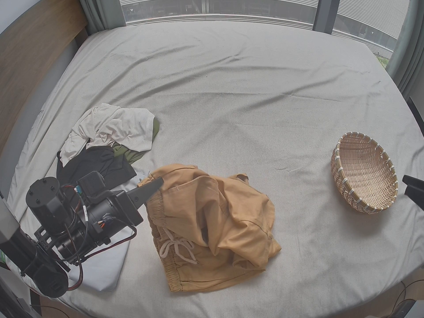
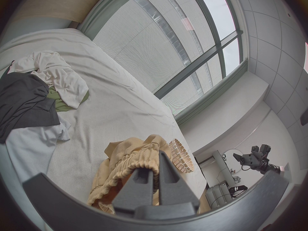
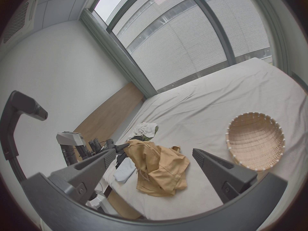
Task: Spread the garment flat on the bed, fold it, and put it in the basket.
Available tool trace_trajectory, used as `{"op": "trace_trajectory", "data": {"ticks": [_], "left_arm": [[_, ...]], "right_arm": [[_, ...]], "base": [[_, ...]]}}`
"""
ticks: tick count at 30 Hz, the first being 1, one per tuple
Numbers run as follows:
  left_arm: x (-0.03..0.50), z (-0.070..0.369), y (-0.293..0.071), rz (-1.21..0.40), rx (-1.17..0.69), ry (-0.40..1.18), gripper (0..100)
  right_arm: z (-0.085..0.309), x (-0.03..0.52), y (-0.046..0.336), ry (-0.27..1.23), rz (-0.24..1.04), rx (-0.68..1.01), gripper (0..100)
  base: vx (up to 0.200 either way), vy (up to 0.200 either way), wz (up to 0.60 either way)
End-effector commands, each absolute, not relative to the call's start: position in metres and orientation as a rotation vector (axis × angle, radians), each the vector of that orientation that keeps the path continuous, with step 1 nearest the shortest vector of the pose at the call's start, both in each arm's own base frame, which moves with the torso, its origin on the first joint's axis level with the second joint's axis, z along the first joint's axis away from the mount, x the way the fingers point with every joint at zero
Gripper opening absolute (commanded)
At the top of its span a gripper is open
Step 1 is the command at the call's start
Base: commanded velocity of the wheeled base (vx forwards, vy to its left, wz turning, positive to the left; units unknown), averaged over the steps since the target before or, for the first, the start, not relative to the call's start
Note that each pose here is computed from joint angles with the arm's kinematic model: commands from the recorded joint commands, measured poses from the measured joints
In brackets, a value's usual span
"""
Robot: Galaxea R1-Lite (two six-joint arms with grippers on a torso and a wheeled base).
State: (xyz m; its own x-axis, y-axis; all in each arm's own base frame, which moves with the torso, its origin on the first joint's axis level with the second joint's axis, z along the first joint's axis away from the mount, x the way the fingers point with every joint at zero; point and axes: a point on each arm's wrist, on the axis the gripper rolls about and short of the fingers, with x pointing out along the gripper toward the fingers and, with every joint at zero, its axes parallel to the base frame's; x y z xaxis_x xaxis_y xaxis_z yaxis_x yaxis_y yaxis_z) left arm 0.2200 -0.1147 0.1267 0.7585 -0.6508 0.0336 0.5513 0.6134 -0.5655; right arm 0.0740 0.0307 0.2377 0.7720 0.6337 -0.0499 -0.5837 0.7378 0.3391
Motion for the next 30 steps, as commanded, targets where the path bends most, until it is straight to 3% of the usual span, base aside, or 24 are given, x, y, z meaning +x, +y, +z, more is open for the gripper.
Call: {"op": "trace_trajectory", "data": {"ticks": [1, 22, 30], "left_arm": [[0.221, 0.125, -0.115, -0.694, -0.588, 0.187, 0], [0.224, 0.12, -0.114, -0.681, -0.583, 0.205, 0], [0.226, 0.119, -0.112, -0.669, -0.579, 0.201, 0]], "right_arm": [[0.217, 0.103, 0.043, 0.296, 0.713, 0.33, 100], [0.145, 0.165, 0.071, 0.52, 0.718, 0.341, 100], [0.123, 0.184, 0.087, 0.594, 0.728, 0.428, 100]], "base": [[0.0, 0.0, 0.0], [0.0, 0.0, 0.0], [0.0, 0.0, 0.0]]}}
